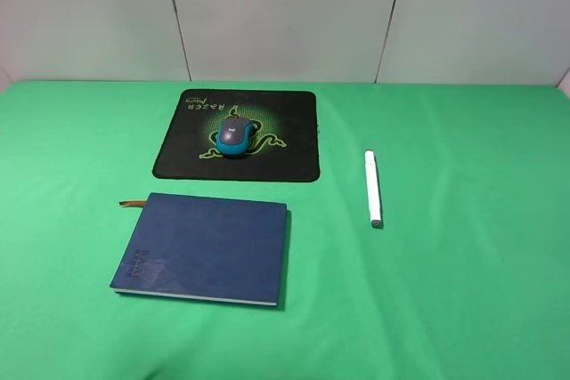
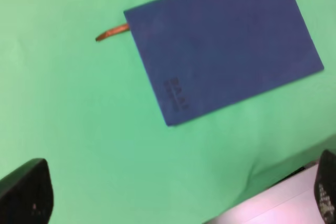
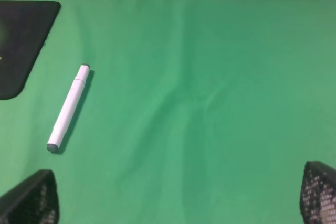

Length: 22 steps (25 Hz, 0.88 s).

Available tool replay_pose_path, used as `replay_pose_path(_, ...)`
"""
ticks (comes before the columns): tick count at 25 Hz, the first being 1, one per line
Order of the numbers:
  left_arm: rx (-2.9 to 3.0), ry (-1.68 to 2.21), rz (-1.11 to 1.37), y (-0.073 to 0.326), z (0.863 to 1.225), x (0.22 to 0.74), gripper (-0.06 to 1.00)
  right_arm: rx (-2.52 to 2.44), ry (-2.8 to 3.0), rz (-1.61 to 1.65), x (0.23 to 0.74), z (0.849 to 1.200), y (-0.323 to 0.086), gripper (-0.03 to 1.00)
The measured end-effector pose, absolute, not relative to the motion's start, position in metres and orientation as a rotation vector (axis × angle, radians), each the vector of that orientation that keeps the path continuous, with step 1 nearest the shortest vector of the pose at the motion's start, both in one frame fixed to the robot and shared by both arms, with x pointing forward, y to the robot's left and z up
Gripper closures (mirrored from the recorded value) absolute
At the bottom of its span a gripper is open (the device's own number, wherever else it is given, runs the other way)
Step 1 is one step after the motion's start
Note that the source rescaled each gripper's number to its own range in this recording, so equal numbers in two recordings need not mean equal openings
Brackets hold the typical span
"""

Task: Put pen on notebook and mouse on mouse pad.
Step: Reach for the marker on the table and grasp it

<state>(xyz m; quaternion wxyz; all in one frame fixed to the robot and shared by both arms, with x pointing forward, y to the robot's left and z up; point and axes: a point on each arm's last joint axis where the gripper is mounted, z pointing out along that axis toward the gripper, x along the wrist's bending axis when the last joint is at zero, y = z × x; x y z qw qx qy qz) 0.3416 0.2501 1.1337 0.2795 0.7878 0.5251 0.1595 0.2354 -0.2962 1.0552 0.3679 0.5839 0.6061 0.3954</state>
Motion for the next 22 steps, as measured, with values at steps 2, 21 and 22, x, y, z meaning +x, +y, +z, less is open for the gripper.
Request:
replay_pose_path(2, 2.081, 1.386, 0.450, 0.259, 1.128, 0.323, -0.06, 1.500, 1.557, 1.015, 0.235, 1.055, -0.296, -0.03)
replay_pose_path(21, 1.748, 1.541, 0.758, 0.296, 1.055, 0.261, -0.06, 1.500, 1.557, 1.015, 0.235, 1.055, -0.296, -0.03)
replay_pose_path(22, 1.736, 1.533, 0.769, 0.296, 1.052, 0.257, -0.06, 1.500, 1.557, 1.015, 0.235, 1.055, -0.296, -0.03)
